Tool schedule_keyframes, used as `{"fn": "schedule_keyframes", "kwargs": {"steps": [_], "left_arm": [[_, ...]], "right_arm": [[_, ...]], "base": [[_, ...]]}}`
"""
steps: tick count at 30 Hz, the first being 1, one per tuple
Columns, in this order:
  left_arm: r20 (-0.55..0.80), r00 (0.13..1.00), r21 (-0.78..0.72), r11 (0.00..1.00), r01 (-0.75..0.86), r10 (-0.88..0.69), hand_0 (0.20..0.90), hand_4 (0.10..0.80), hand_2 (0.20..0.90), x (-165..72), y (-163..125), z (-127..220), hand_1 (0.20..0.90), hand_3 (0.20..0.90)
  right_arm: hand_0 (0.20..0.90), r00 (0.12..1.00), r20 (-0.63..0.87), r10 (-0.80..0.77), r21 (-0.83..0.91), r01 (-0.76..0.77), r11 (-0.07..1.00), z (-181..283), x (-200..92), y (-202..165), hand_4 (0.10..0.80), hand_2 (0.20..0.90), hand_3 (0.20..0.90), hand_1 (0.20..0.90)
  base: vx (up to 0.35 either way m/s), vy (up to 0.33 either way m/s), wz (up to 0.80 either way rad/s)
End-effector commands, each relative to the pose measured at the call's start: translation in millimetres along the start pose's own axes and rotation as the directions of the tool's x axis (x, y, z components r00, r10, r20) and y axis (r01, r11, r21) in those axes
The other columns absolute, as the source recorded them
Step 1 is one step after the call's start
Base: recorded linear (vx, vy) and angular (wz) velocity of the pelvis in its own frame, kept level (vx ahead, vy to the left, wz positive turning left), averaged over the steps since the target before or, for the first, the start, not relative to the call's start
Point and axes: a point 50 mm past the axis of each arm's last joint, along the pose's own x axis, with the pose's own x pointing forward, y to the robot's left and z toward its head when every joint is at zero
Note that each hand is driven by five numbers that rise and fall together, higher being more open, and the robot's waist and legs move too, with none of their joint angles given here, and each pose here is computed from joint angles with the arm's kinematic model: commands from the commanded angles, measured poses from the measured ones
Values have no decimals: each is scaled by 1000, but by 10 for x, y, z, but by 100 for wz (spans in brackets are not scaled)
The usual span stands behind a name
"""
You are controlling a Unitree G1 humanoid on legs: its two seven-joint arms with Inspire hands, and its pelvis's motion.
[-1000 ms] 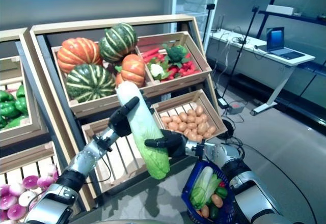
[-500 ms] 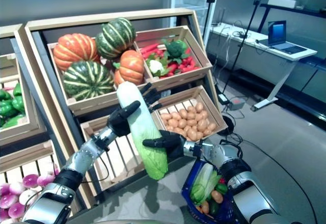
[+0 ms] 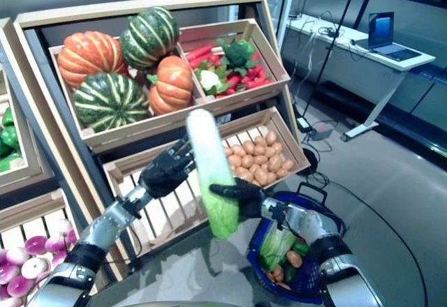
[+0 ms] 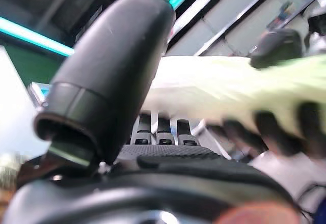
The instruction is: Put vegetables into the basket
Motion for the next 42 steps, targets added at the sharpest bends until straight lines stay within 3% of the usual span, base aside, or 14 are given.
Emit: {"fn": "schedule_keyframes", "kwargs": {"steps": [1, 6, 10, 15, 18, 21, 22, 24, 29, 42], "left_arm": [[93, 995, 105, 994, -30, 21, 900, 800, 900, -127, 89, 393, 900, 900], [137, 976, 71, 981, -180, 169, 900, 800, 900, -519, 331, 406, 900, 900], [161, 969, 71, 977, -199, 186, 900, 800, 900, -591, 358, 414, 900, 900], [181, 962, 82, 972, -220, 203, 900, 800, 900, -568, 354, 414, 900, 900], [195, 956, 128, 961, -246, 219, 900, 800, 900, -440, 312, 404, 900, 900], [192, 961, 135, 965, -227, 199, 900, 800, 900, -381, 276, 392, 900, 900], [190, 970, 160, 971, -180, 149, 900, 800, 900, -220, 183, 426, 900, 900], [174, 983, 237, 966, -100, 59, 900, 800, 900, 70, 8, 502, 900, 900], [182, 982, 265, 964, 5, -55, 900, 800, 900, 345, -212, 643, 900, 900], [201, 960, 203, 967, 155, -196, 900, 800, 900, 632, -528, 581, 900, 900]], "right_arm": [[300, 924, 362, 125, -23, -125, 992, 650, -108, 199, 400, 300, 300, 300], [300, 885, 465, 16, 11, -24, 1000, 745, -398, -10, 400, 300, 300, 300], [300, 866, 495, -73, 23, 71, 997, 768, -556, -153, 400, 300, 300, 300], [300, 798, 518, -308, 55, 328, 943, 762, -822, -428, 400, 300, 300, 300], [300, 656, 528, -539, 95, 585, 805, 731, -1004, -638, 400, 300, 300, 300], [300, 601, 536, -593, 120, 641, 758, 733, -1048, -680, 400, 300, 300, 300], [300, 483, 549, -683, 153, 744, 650, 775, -1106, -736, 400, 300, 300, 300], [300, 350, 580, -736, 169, 832, 529, 954, -1074, -695, 400, 300, 300, 300], [300, 289, 651, -702, 156, 854, 497, 1374, -994, -453, 400, 300, 300, 300], [300, 161, 714, -681, 251, 850, 464, 1770, -1251, -260, 400, 300, 300, 300]], "base": [[-12, -22, -5], [-6, -14, -8], [2, -4, -3], [17, -24, 0], [7, -58, -4], [-89, -69, -10], [-298, -107, -4], [-508, -140, 0], [-372, -28, 5], [-110, 12, 9]]}}
